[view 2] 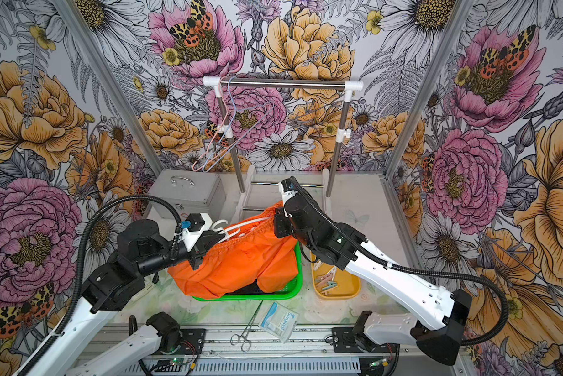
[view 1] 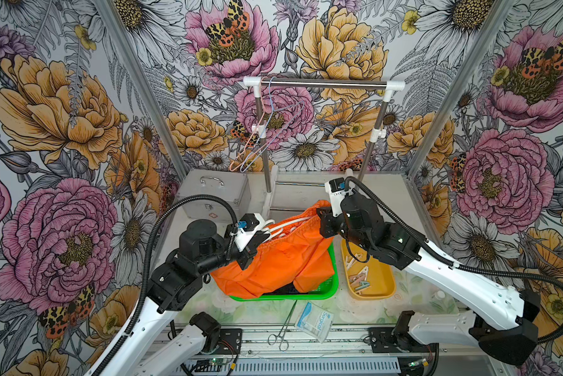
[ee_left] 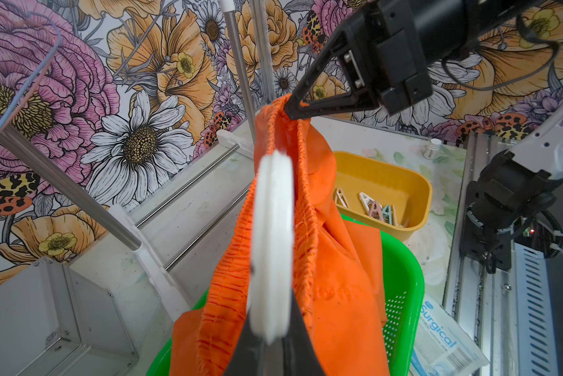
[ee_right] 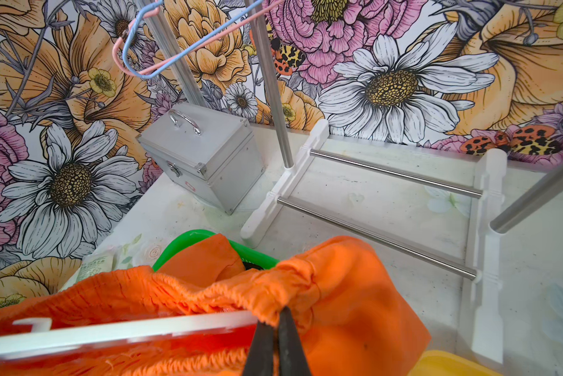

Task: Remove the clothespins securing shorts to the hanger
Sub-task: Remove the shorts from the hanger.

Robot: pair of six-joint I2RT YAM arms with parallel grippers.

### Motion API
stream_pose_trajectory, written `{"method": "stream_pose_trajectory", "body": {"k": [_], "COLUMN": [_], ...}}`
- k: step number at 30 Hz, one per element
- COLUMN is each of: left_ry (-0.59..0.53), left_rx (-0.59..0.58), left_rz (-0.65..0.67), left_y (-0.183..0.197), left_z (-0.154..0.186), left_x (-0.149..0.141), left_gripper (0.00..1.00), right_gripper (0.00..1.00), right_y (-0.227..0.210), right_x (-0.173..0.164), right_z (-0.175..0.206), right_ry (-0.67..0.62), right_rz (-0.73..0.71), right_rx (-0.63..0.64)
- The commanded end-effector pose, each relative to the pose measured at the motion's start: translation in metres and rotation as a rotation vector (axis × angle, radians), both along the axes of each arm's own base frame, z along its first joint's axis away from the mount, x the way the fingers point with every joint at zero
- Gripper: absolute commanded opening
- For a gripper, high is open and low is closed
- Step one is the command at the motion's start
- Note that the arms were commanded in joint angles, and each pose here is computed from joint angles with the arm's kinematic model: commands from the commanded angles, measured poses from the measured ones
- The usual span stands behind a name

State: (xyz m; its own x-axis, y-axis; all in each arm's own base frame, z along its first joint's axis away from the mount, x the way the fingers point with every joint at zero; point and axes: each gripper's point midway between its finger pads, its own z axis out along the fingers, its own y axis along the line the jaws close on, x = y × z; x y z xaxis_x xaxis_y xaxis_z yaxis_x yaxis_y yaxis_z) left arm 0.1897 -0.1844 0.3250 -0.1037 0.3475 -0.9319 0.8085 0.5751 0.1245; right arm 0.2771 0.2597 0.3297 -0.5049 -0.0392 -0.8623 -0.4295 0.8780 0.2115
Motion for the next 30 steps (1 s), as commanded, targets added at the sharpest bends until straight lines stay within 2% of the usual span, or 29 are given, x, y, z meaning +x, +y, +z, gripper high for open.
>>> {"method": "stream_pose_trajectory", "body": {"k": [1,10,15,22,26,30], "left_ry": [-0.02,-0.062,-0.081,-0.103,-0.089,-0.099], "left_rx": [0.0,-0.044,-0.08,-0.227,-0.342,-0.349], "left_rz": [0.0,-0.038,-0.012,0.015,-0.044,-0.073], "left_y": [0.006,0.007,0.009,0.002,-0.014,-0.032], "left_z": [0.002,0.018,0.028,0.057,0.074,0.076], "left_x": [-0.007,-0.022,-0.018,-0.006,-0.004,0.004], "left_gripper": [0.0,0.0,0.0,0.0,0.0,0.0], "right_gripper": [0.0,0.0,0.0,0.0,0.0,0.0], "right_y": [-0.013,-0.033,-0.033,-0.043,-0.048,-0.059], "right_x": [0.001,0.008,0.004,0.007,0.007,0.008], "right_z": [0.006,-0.01,-0.017,-0.025,-0.029,-0.026], "right_ry": [-0.015,0.02,0.045,0.062,0.067,0.054], "right_rz": [-0.035,-0.095,-0.082,-0.106,-0.122,-0.147], "right_rx": [0.018,0.014,0.025,0.026,0.025,0.034]}}
